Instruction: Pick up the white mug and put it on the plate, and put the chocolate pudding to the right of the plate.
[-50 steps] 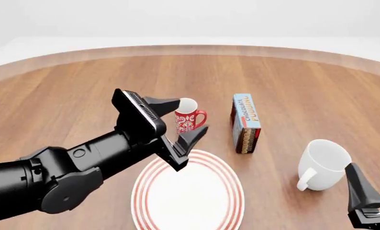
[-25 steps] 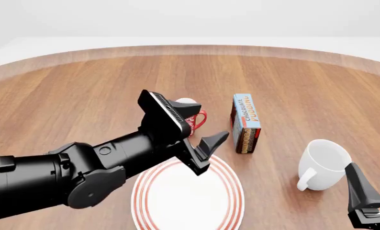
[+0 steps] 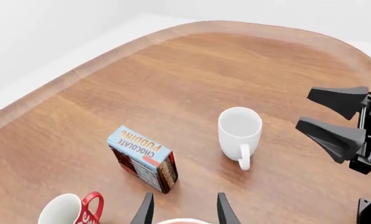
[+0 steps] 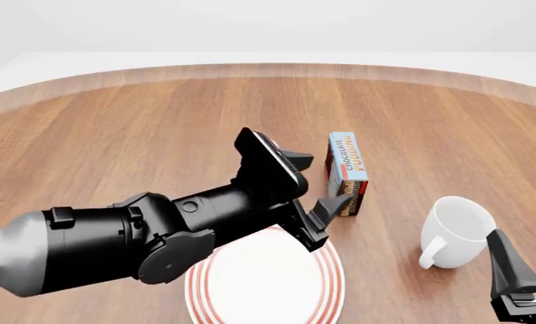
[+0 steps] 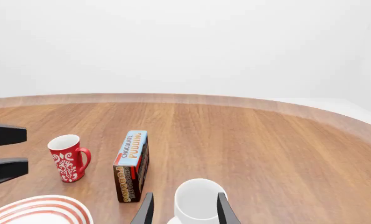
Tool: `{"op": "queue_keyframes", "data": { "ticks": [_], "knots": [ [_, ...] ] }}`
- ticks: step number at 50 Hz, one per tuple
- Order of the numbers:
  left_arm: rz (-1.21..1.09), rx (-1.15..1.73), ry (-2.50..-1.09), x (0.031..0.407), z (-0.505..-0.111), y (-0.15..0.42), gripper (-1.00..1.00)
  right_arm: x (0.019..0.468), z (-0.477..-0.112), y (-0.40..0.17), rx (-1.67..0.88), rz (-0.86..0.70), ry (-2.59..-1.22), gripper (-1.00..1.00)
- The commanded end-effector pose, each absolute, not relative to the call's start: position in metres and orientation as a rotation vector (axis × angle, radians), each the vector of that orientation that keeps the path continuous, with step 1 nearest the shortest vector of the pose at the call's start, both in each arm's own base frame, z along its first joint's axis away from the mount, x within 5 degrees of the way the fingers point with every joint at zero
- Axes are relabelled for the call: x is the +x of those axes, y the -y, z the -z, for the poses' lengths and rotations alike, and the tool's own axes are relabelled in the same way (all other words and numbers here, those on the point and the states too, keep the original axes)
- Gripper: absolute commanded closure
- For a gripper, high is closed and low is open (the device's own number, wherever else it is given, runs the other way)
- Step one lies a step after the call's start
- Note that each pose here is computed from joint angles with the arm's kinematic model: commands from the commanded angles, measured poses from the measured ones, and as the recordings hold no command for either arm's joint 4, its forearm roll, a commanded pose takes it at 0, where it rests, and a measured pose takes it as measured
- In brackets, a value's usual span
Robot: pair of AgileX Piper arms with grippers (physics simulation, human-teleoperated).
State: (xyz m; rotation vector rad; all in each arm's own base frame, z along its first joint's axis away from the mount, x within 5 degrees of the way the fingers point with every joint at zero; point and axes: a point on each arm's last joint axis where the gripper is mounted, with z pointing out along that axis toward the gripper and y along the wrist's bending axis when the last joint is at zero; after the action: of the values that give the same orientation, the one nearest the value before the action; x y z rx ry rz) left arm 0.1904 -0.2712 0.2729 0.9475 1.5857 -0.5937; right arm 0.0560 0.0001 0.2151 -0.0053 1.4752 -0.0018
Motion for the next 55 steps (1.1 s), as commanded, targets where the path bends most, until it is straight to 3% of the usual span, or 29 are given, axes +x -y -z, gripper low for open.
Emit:
{"op": "queue_keyframes", "data": {
  "ticks": [1,55],
  "knots": [
    [0.615,0.971,-1.602,0.190,-0.271,0.287,-1.00,0.056,-0.215,0.000,-0.005,0.001,-1.475,-1.00],
    [0.656,1.058,-1.696,0.192,-0.239,0.341,-1.00,0.056,-0.215,-0.001,-0.014,-0.012,-1.473,-1.00]
  ]
}}
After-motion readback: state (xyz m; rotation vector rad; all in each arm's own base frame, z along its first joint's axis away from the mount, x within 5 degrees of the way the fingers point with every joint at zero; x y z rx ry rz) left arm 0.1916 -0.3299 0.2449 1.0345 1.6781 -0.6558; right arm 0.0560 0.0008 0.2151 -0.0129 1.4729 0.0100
